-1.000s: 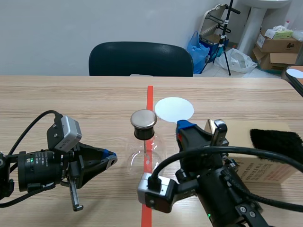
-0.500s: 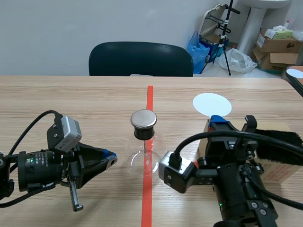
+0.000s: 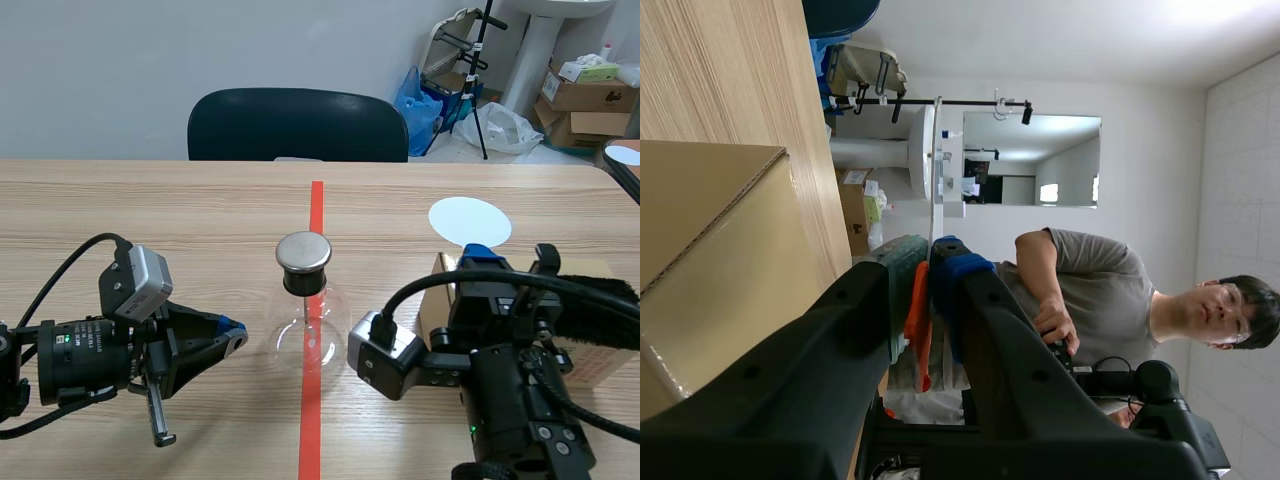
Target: Do the electroscope experiment
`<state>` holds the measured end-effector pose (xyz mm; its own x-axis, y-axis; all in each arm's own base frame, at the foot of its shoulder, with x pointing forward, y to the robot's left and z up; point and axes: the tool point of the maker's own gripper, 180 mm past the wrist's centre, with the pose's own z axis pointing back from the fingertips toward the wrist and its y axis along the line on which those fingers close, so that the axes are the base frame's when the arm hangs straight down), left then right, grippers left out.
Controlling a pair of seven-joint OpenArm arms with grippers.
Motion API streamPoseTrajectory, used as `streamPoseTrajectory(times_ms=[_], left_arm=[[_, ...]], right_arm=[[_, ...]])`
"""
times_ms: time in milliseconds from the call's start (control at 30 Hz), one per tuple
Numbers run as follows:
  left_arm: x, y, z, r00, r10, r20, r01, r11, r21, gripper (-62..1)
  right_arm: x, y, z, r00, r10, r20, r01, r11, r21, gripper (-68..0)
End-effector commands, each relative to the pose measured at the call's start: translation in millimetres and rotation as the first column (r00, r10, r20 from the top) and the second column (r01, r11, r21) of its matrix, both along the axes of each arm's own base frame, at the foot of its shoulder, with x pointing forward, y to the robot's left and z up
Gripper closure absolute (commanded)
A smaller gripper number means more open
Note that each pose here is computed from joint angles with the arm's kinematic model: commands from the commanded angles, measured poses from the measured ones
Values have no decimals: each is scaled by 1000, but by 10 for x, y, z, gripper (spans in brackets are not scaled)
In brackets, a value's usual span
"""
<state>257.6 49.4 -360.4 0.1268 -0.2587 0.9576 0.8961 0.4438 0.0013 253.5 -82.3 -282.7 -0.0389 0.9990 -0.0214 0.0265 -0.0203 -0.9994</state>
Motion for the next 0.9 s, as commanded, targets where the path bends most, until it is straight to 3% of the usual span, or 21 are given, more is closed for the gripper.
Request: streamPoseTrajectory(times_ms=[0, 233, 400, 600, 867], left_arm=[[35, -11, 74, 1000, 12, 14, -12, 999, -31, -31], [36, -12, 76, 1000, 12, 15, -12, 999, -31, -31], [35, -13, 77, 1000, 12, 14, -12, 999, -33, -31], [38, -16, 85, 1000, 13, 17, -12, 999, -36, -31], [36, -14, 82, 1000, 12, 16, -12, 999, -36, -31]], right_arm=[[44, -13, 99, 999, -5, 37, 5, 1000, 9, -9], [29, 170, 96, 995, 96, 35, -96, 995, 3, -9], [-7, 360, 92, 979, 202, 33, -202, 979, -3, -9], [-78, 608, 93, 939, 341, 32, -341, 940, -13, -9], [-171, 828, 95, 884, 466, 31, -466, 885, -23, -9]])
